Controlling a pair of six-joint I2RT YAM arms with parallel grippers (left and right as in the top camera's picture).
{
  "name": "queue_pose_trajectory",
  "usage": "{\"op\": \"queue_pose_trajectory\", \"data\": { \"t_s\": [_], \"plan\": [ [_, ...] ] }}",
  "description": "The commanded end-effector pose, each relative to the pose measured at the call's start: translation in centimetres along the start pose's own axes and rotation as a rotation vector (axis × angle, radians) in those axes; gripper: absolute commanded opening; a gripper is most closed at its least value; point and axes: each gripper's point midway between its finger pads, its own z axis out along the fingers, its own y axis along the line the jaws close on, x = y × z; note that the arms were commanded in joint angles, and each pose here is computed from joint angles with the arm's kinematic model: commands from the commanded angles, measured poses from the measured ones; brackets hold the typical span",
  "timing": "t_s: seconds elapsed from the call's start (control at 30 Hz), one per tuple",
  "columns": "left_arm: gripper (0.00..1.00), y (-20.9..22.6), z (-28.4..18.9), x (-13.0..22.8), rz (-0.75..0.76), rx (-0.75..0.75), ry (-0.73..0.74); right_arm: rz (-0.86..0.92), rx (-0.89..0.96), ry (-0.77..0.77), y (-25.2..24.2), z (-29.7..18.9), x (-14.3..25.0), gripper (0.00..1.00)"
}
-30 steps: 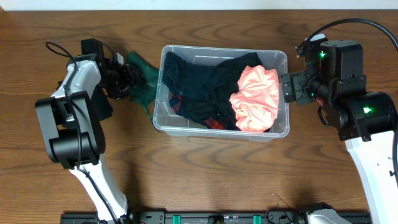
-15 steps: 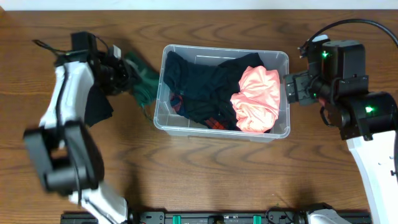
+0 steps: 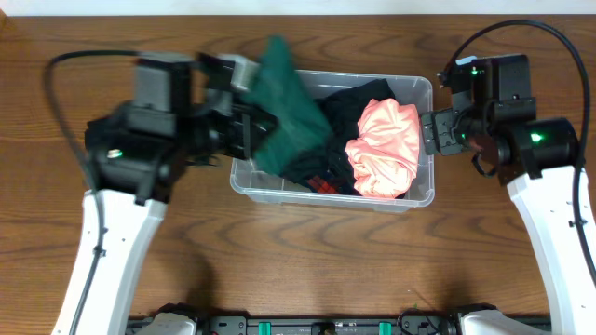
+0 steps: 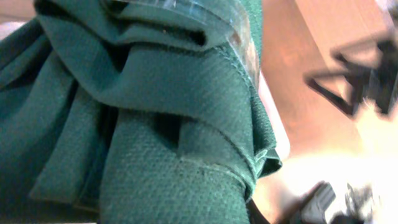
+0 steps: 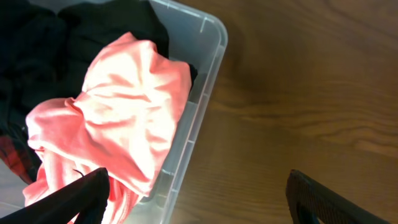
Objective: Pack container
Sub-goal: 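Carry the green bundle with the left gripper and release it in the bin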
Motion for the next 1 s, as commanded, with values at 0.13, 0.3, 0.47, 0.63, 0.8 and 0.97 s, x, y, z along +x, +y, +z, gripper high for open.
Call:
{"op": "queue_pose_trajectory", "data": {
  "t_s": [0.13, 0.3, 0.47, 0.63, 0.8, 0.97],
  "plan": [
    [0.06, 0.0, 6.7, 2.6, 0.073, 0.064, 0.202, 0.005, -0.010, 0.016, 0.0, 0.3, 0.3, 0.88],
    [0.06, 1.2, 11.1, 3.8, 0.060, 0.150, 0.296, 0.006, 0.003, 0.017, -0.2, 0.3, 0.4, 0.88],
    [0.06, 3.0, 14.7, 4.7, 0.064, 0.166, 0.341, 0.006, 0.003, 0.017, -0.2, 0.3, 0.4, 0.89],
    [0.90, 3.6, 16.3, 6.3, 0.031, 0.180, 0.404, 0.005, 0.002, 0.025, -0.2, 0.3, 0.6, 0.89],
    [0.98, 7.3, 14.1, 5.5, 0.002, -0.010, 0.400, 0.002, -0.015, 0.054, 0.2, -0.2, 1.5, 0.81],
    [0.98, 9.9, 8.5, 2.1, -0.060, -0.160, 0.268, 0.030, -0.062, 0.115, 1.0, -1.0, 3.4, 0.45]
  ]
}}
